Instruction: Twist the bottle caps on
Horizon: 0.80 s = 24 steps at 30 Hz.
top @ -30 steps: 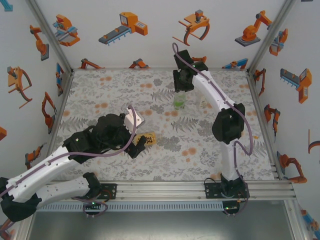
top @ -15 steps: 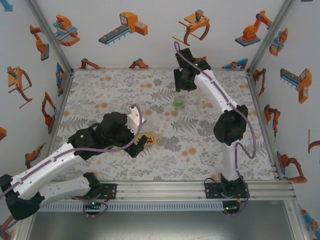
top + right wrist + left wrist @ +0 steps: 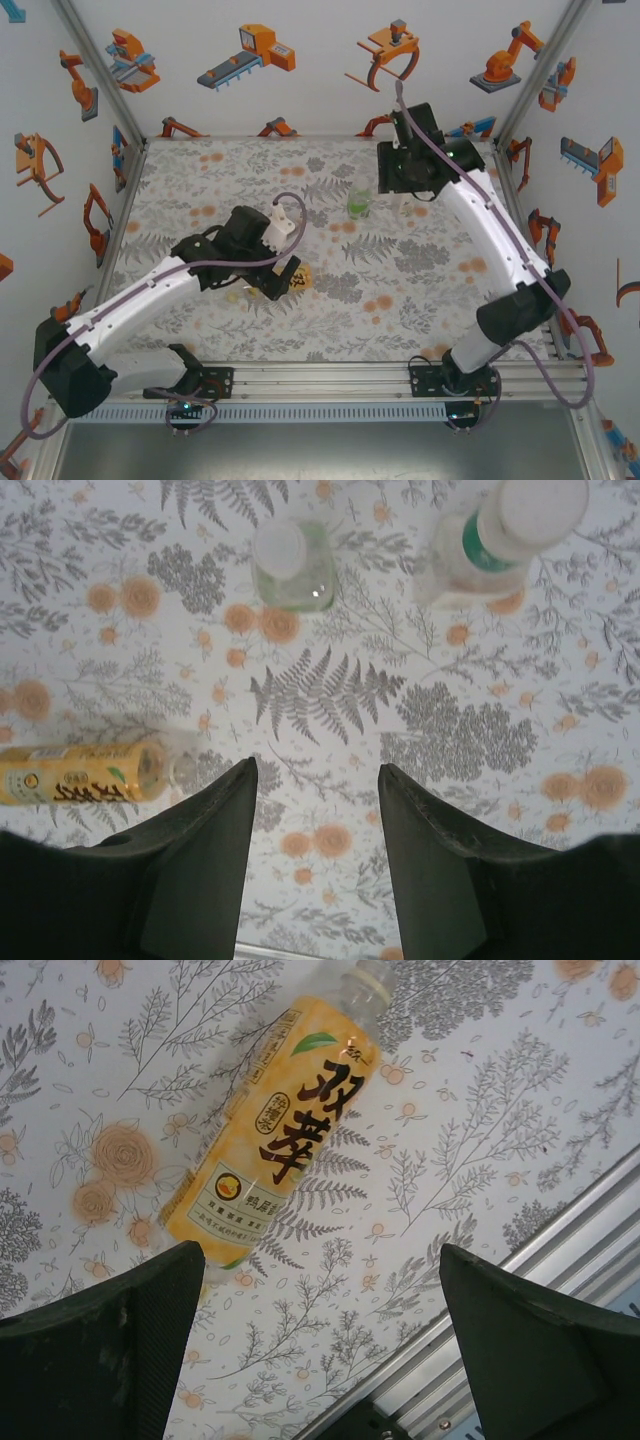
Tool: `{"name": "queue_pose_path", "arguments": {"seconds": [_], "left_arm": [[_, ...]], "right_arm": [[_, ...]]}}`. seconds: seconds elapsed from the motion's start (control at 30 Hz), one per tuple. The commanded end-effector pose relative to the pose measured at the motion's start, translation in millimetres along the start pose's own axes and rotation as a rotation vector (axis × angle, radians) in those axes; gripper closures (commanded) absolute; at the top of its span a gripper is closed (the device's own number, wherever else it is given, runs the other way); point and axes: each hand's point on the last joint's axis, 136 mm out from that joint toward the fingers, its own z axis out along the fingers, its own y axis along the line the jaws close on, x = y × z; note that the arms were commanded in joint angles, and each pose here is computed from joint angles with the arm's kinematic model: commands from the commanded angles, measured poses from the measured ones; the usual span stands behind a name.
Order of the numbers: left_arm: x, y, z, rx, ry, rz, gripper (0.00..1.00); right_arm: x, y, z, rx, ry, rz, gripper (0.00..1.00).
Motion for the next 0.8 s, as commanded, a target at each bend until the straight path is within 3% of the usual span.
{"name": "queue_pose_path", "arguments": {"seconds": [0.0, 0.23, 0.57, 0.77], "left_arm": [[0.5, 4.7, 16.4, 0.012, -0.007, 0.003, 0.06], [20.8, 13.1, 55.2, -0.001, 0.083, -0.025, 0.06], [44.2, 32.8, 78.8, -0.109, 0.173, -0.083, 0.07], [42.7, 27.4, 93.7, -0.062, 0.186, -0.141, 0.18]], "right_arm": [[10.8, -4.2, -12.9, -0.014, -0.015, 0.052, 0.49], [34.5, -12.8, -26.5, -0.015, -0.012, 0.089, 0.49], [61.8, -17.5, -28.3, -0.024, 0.017, 0.129, 0.49], [73.2, -19.7, -27.2, -0.027, 0.026, 0.142, 0.49]]}}
